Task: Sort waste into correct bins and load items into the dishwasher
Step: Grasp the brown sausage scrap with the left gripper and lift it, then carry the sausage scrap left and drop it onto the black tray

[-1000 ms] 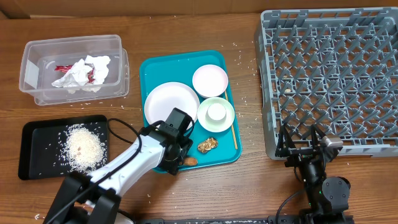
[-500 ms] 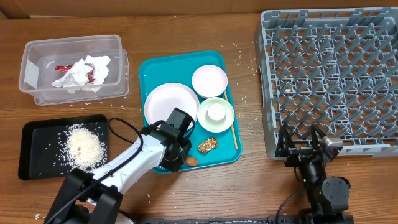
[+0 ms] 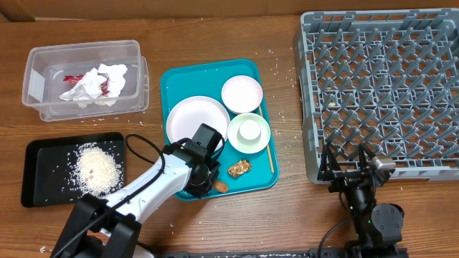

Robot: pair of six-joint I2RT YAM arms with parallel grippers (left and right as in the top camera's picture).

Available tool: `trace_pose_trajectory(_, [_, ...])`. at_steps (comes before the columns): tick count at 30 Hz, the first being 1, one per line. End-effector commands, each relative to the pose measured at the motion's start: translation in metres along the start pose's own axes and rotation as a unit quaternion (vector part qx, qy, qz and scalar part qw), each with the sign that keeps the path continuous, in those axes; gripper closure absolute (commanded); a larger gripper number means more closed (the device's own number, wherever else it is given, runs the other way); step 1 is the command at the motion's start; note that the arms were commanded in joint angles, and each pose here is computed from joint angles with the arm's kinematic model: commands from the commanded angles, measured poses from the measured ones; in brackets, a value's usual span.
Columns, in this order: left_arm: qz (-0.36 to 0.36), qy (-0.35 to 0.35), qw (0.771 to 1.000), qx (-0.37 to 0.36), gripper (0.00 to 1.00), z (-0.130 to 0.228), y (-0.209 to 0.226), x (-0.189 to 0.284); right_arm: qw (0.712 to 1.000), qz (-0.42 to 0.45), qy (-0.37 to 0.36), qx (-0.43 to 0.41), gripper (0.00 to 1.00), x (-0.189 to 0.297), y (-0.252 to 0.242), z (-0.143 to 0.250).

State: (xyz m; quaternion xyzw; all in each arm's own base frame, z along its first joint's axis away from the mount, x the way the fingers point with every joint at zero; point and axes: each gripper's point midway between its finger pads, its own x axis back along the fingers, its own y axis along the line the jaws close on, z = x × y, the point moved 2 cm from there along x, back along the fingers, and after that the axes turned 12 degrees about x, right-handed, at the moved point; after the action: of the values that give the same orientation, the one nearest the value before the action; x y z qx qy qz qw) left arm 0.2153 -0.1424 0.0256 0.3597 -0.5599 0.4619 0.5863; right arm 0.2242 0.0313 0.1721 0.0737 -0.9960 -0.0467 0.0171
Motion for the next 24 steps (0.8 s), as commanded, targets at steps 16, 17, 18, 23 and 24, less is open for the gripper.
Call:
trace_pose_trajectory(16, [0.112,-0.052,0.99,0.068,0.75,-0.107,-0.009,0.106,1.0,0.005,-0.003,0.003,0.0,0.0,-0.002,0.002])
trace_pose_trajectory(17, [0.11,-0.066,0.988,0.086,0.75,-0.12,-0.004,0.109,1.0,0.005,-0.003,0.003,0.0,0.0,-0.002,0.002])
trace_pose_trajectory(18, [0.109,-0.073,0.987,0.097,0.75,-0.129,-0.001,0.11,1.0,0.005,-0.003,0.003,0.0,0.0,-0.002,0.002])
trace_pose_trajectory(23, [0.097,-0.126,0.974,0.163,0.74,-0.18,0.021,0.116,1.0,0.005,-0.003,0.003,0.0,0.0,-0.002,0.002])
trace_pose_trajectory(24, [0.092,-0.141,0.969,0.179,0.74,-0.19,0.026,0.118,1.0,0.005,-0.003,0.003,0.0,0.0,-0.002,0.002])
